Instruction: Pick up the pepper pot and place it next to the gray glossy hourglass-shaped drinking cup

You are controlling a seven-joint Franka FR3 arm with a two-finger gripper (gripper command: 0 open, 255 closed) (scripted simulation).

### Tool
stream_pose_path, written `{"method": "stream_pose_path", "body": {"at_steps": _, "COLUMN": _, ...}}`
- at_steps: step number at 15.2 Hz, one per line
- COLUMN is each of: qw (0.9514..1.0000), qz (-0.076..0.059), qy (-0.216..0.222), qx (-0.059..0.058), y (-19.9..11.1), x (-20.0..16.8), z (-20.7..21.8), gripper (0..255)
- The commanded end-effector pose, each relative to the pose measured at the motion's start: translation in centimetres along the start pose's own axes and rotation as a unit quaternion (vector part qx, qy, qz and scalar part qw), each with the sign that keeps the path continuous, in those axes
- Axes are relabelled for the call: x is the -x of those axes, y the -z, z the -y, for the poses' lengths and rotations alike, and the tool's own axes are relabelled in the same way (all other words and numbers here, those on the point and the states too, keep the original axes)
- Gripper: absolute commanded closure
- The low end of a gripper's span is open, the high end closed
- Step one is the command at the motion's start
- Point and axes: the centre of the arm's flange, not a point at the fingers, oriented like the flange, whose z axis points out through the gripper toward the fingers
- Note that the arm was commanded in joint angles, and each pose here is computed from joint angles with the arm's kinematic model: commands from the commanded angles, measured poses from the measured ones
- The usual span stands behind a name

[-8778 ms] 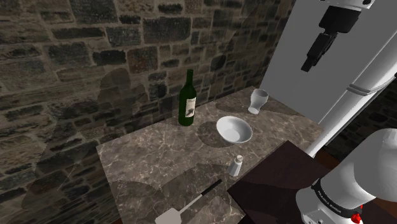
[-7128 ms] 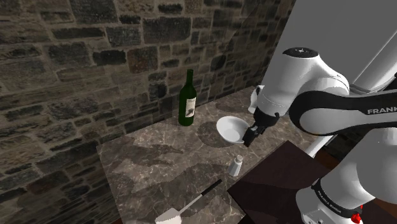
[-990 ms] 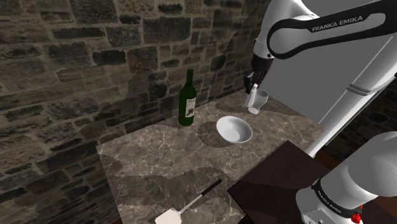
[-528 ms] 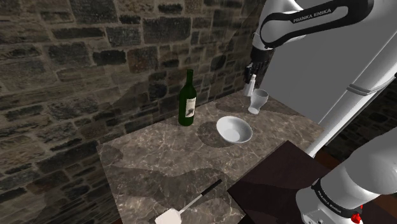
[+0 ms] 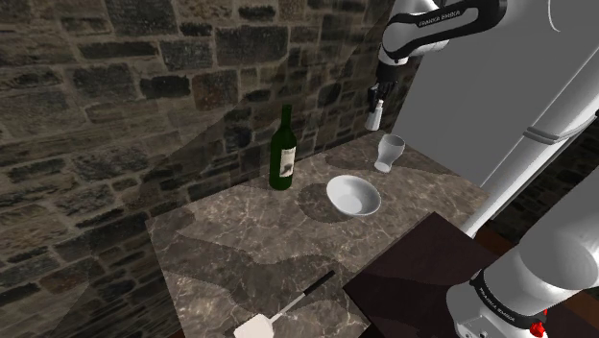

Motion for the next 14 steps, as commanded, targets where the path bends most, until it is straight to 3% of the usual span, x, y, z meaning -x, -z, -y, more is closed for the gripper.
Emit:
{"method": "stream_pose_path", "body": {"at_steps": 1, "qw": 1.0, "qz": 0.0, "qy": 0.001, "qx": 0.0, "y": -0.2, "x": -1.4, "z": -2.3, "gripper": 255}}
{"method": "stream_pose_path", "body": {"at_steps": 14, "qw": 1.0, "qz": 0.0, "qy": 0.001, "qx": 0.0, "y": -2.6, "x": -10.8, "z": -14.7, "gripper": 255}}
